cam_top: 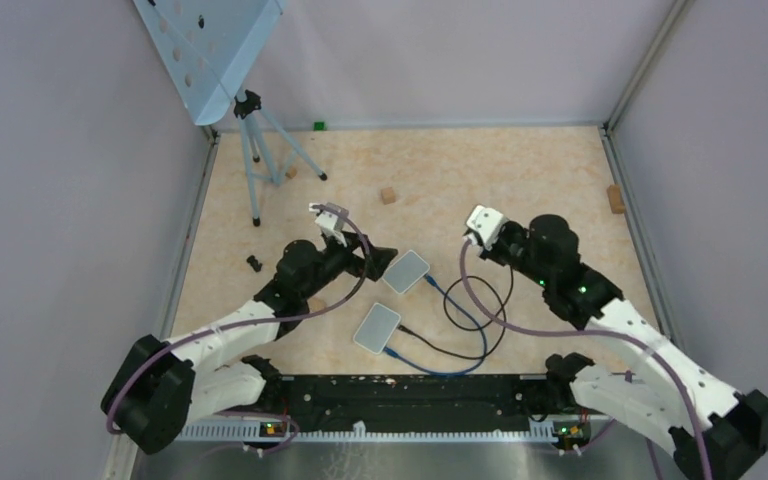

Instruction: Insert the plug into the switch port

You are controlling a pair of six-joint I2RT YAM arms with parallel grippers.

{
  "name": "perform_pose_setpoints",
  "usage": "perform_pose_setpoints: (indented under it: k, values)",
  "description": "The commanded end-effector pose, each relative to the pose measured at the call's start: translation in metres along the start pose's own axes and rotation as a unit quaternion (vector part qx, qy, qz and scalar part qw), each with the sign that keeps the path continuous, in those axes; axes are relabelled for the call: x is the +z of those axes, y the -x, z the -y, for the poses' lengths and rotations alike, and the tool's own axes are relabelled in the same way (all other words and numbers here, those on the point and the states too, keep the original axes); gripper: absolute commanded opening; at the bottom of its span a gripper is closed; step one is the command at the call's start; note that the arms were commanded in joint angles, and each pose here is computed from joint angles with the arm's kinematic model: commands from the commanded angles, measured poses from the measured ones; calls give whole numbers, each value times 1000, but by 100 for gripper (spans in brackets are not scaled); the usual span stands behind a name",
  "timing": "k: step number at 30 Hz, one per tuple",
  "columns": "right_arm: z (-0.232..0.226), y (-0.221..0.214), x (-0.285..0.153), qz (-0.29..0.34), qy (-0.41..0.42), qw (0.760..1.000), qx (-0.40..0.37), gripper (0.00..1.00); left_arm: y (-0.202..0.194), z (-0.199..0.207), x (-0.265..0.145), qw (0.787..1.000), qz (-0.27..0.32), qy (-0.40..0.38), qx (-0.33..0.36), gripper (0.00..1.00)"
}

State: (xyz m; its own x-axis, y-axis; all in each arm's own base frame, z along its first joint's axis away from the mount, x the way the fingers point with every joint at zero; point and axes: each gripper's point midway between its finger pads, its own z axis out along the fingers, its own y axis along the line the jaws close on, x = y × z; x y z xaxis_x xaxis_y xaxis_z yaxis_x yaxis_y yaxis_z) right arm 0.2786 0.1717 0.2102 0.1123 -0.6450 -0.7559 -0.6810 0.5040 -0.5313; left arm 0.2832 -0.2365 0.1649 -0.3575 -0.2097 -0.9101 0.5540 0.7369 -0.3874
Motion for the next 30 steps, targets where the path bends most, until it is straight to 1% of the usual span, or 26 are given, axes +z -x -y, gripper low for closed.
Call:
perform_pose_setpoints:
  k: [1, 3, 6, 8, 9, 11, 14, 16, 18, 22, 24, 27, 30]
  values:
    - [12, 61, -28, 163, -40, 984, 68, 0, 45, 89, -27, 971, 74, -222, 46, 99]
    - [4, 82, -40, 233, -27, 968, 86, 0, 53, 112, -41, 950, 106, -279, 95, 99]
    - [-16, 104, -57, 324, 13, 941, 96, 0, 59, 139, -64, 907, 173, -342, 177, 99]
    - [-24, 115, -62, 358, 37, 927, 104, 0, 62, 152, -73, 880, 215, -360, 222, 98]
    - [-28, 119, -63, 367, 48, 923, 104, 0, 62, 157, -74, 871, 223, -367, 238, 96]
    - [-35, 126, -64, 380, 62, 918, 99, 0, 61, 170, -75, 854, 224, -393, 257, 89]
    - [-52, 132, -66, 398, 92, 910, 75, 0, 58, 182, -74, 843, 225, -414, 262, 78]
    - [-70, 137, -71, 411, 129, 901, 51, 0, 55, 185, -76, 837, 229, -421, 264, 74]
    - [-83, 140, -74, 418, 159, 893, 40, 0, 54, 185, -75, 836, 228, -421, 269, 72]
    - [-103, 144, -80, 429, 209, 878, 32, 0, 58, 184, -76, 835, 231, -413, 282, 63]
    - [-110, 144, -82, 432, 226, 872, 32, 0, 59, 184, -78, 834, 231, -412, 285, 60]
    - [-115, 144, -82, 430, 240, 870, 32, 0, 60, 186, -83, 828, 236, -419, 289, 54]
    - [-118, 142, -80, 424, 246, 871, 35, 0, 57, 190, -91, 816, 235, -436, 297, 50]
